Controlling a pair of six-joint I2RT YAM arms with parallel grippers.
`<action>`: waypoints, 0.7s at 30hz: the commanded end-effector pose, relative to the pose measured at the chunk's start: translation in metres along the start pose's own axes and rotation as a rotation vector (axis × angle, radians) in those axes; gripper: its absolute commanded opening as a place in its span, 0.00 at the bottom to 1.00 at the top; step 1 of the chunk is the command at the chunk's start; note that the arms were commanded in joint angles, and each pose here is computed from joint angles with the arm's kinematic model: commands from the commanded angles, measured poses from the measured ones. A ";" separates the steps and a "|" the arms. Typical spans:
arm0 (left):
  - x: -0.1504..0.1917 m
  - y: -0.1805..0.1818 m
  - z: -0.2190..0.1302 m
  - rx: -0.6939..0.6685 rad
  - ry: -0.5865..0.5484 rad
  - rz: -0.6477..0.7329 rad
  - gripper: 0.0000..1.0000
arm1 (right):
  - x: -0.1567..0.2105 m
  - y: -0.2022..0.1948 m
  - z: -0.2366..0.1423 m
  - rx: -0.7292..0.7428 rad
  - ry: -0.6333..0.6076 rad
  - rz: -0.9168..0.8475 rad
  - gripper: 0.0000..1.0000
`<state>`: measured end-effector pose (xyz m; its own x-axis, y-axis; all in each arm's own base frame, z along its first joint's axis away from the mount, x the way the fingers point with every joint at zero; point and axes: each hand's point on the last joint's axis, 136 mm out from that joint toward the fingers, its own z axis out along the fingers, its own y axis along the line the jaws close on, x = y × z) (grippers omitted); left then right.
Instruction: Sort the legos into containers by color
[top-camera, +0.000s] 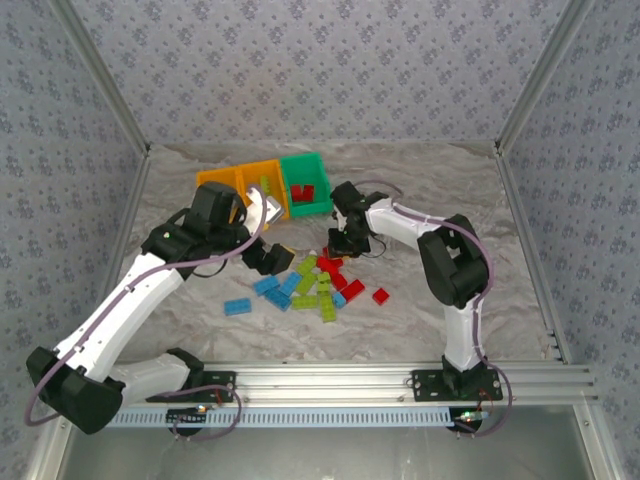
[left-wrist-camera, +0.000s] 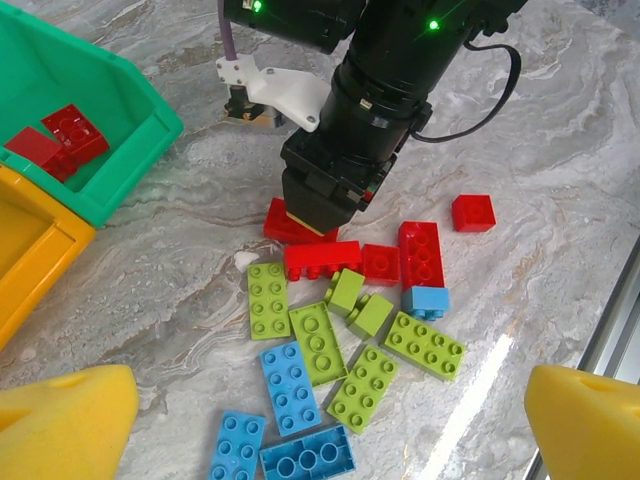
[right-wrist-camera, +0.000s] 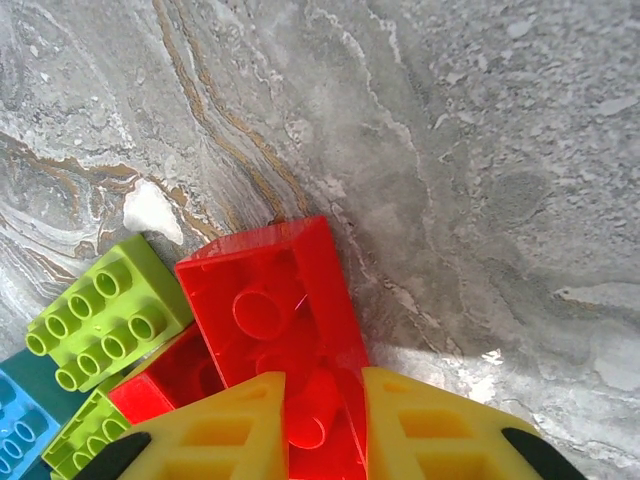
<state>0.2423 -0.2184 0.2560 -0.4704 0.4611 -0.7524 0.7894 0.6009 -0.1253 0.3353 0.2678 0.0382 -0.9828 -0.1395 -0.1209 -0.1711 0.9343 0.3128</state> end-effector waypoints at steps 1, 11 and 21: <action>-0.003 0.001 0.001 -0.011 -0.011 0.015 0.99 | 0.004 -0.017 -0.011 0.060 -0.001 0.024 0.24; -0.008 0.006 0.000 -0.048 -0.049 0.004 0.99 | -0.036 0.003 -0.075 0.025 -0.169 -0.041 0.22; -0.003 0.007 0.002 -0.056 -0.037 -0.022 0.99 | -0.024 0.020 -0.030 -0.004 -0.045 -0.079 0.64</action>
<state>0.2515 -0.2159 0.2481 -0.4840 0.4424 -0.7550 0.7575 0.6438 -0.1084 0.3617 0.2713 0.0894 -0.9577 -0.1573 -0.2410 -0.2297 0.9223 0.3108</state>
